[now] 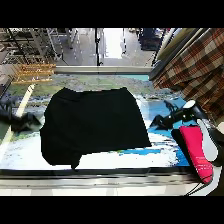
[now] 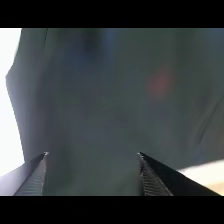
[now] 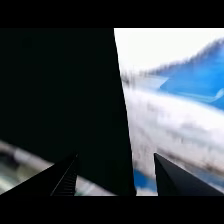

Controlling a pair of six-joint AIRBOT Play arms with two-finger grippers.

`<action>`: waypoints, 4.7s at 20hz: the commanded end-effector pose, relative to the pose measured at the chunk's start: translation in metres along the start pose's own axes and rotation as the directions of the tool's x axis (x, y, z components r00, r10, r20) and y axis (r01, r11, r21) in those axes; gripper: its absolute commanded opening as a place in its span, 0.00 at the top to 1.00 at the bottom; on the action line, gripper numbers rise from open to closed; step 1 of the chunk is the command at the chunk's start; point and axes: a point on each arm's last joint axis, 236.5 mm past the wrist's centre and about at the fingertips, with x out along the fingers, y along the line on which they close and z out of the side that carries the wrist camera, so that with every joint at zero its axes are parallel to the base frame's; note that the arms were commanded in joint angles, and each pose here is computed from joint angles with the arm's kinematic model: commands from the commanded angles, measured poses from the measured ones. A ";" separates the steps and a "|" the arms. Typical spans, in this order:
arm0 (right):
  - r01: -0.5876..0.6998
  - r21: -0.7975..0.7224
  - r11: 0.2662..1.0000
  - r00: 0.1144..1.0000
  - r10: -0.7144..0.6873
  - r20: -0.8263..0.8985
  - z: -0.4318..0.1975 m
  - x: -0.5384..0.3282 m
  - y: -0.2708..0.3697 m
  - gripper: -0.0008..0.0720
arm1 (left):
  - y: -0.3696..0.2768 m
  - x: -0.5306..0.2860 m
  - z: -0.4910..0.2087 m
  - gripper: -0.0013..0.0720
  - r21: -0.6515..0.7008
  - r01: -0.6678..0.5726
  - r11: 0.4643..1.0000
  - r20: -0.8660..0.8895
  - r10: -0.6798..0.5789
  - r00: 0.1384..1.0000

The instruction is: Fold the clothes and pants, and hang the long-sleeved shirts on hangers.

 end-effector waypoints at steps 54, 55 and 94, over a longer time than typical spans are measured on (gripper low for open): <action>0.477 -0.345 0.808 0.753 -0.174 0.634 0.140 -0.079 0.118 0.97 | -0.207 -0.066 0.160 0.97 0.368 0.424 0.828 0.378 -0.550 0.745; 0.469 -0.289 0.834 0.737 -0.190 0.648 0.160 -0.062 0.097 0.97 | -0.188 -0.044 0.181 0.97 0.303 0.435 0.848 0.412 -0.528 0.742; -0.058 0.050 0.997 0.977 0.047 0.206 -0.093 0.067 0.007 0.37 | 0.009 0.090 -0.102 0.23 -0.125 0.114 0.986 0.047 -0.109 0.993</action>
